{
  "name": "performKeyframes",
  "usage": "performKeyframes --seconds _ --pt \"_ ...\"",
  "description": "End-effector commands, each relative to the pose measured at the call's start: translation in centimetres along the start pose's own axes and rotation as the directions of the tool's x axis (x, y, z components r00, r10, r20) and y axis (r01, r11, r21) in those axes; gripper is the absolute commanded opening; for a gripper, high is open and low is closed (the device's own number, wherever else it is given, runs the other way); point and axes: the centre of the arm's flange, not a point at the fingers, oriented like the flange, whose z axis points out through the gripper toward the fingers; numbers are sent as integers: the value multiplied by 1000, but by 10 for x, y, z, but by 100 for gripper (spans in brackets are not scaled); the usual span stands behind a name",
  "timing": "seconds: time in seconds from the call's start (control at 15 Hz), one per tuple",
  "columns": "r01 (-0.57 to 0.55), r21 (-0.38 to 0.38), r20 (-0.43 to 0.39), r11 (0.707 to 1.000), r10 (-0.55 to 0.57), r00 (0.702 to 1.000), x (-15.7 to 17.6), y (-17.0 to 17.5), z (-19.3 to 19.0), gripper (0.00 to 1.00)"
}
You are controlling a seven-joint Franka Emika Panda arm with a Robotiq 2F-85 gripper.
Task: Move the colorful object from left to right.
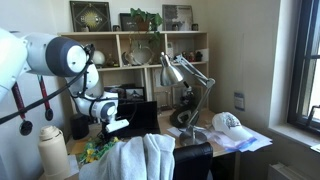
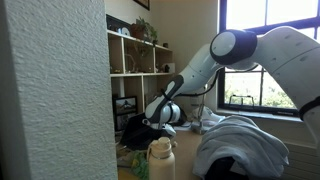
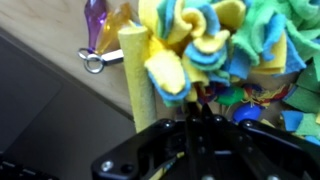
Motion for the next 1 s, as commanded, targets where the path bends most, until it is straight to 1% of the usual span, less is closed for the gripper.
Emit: performKeyframes --seconds 0.0,0.2,0.27,0.53,0.73,0.93 --pt "12 -12 -31 1000 -12 999 9 -16 -33 3" --pt "32 -22 -22 999 -33 999 18 -24 -54 3" --pt "38 -31 -8 999 -38 999 20 -26 -60 3" --pt "49 -21 29 999 -48 998 22 -37 -85 3" --pt "63 -18 11 998 -62 998 22 -45 -111 3" --pt "58 -53 -14 997 -59 998 25 -51 -141 3"
